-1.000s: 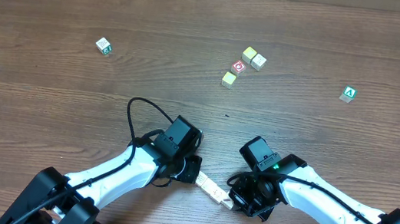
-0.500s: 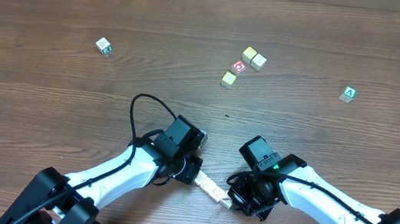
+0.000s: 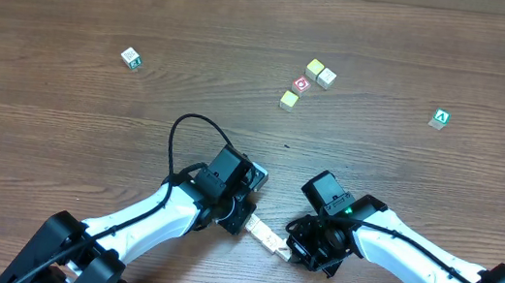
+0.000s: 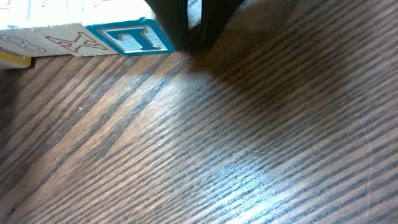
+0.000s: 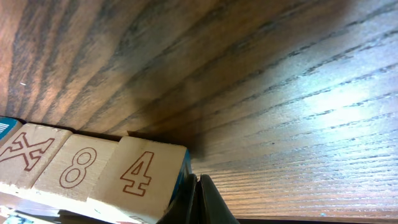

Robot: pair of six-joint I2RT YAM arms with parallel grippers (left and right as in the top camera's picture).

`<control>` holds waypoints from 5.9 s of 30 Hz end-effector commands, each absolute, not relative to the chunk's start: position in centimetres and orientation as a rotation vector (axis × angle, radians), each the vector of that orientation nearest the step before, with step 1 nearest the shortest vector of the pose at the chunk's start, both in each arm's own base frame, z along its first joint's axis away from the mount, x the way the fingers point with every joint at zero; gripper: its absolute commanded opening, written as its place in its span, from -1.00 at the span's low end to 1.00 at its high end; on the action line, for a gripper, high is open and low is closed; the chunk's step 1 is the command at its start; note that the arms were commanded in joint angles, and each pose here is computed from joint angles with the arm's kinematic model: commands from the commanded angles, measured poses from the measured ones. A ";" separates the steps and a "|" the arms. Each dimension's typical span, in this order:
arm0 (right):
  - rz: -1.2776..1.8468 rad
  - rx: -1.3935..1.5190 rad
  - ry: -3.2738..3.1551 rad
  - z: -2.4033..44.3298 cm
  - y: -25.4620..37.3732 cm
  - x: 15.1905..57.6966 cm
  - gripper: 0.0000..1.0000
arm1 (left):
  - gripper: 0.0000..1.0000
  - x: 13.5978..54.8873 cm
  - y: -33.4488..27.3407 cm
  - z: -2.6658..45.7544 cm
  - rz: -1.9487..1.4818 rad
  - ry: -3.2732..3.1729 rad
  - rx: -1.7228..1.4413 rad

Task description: Flip 4 blocks

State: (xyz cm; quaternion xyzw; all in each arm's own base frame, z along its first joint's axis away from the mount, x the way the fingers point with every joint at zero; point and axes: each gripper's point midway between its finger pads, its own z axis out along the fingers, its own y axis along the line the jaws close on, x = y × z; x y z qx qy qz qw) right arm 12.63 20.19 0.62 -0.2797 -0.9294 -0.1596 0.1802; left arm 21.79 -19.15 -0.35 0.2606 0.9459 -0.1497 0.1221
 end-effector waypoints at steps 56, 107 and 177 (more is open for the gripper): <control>-0.475 -0.752 -2.717 0.2 21.6 13.2 -0.92 | -0.92 20.8 -16.7 -2.3 -0.234 2.740 1.022; -0.543 -0.829 -2.661 0.8 25.0 11.9 -0.92 | -0.92 22.5 -17.9 -1.7 -0.246 2.613 1.093; -0.548 -0.866 -2.671 0.7 25.3 12.2 -0.92 | -0.92 22.8 -12.4 -2.5 -0.032 2.804 0.838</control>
